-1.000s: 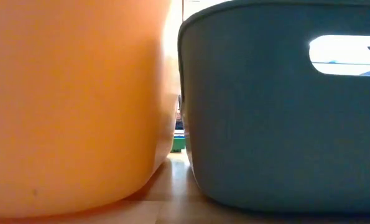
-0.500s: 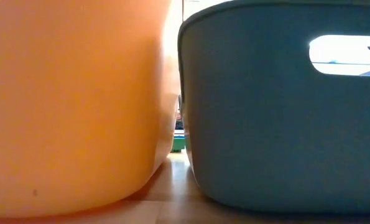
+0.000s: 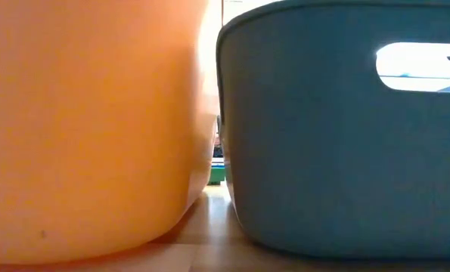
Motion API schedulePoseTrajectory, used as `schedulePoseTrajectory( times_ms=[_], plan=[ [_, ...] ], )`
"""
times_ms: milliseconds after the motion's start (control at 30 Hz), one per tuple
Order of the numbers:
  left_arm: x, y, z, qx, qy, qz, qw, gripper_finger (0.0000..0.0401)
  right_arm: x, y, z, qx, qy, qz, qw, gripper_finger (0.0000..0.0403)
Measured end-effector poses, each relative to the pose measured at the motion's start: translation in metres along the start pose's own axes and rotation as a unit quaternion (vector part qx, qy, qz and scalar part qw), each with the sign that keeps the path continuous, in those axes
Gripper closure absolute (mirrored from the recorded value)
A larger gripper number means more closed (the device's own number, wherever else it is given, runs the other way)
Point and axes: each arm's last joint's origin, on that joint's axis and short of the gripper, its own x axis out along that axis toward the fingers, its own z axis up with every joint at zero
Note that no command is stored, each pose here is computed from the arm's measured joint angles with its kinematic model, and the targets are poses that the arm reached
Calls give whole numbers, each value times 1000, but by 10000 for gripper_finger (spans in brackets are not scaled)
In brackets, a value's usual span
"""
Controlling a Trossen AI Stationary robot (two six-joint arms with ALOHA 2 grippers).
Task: Sort blocks
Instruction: Put the blue game piece into the left transparent bin, then put the yellow block into the yellow bin
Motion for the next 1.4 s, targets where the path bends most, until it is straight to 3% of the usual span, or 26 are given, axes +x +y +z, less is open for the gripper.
schedulePoseTrajectory(
  times_ms=[133, 233, 500, 667, 900, 1033, 1200, 1400],
  plan=[
    [-1, -2, 9, -100, -66, -92, 988, 202, -36, 1, 22, -16, -92, -43, 995, 78],
    [-2, -1, 16, -208, -87, -106, 968, 202, -50, 1, 38, -28, -121, -77, 989, 78],
    [0, -9, 26, -308, -93, -179, 930, 197, -70, 1, 53, -68, -125, -154, 978, 78],
    [3, -21, 44, -312, -136, -202, 918, 156, -72, 0, 54, -80, -126, -160, 976, 78],
    [12, -27, 49, -300, -146, -181, 925, 99, -72, 7, 59, -86, -135, -156, 975, 78],
    [17, -29, 42, -269, -119, -181, 938, 95, -67, 14, 50, -42, -92, -122, 987, 78],
    [19, -22, 22, -226, -56, -102, 967, 103, -37, 10, 34, 7, -56, -98, 994, 91],
    [26, -10, 15, -251, -30, -75, 965, 113, -24, 1, 16, 69, -37, -85, 993, 111]
  ],
)
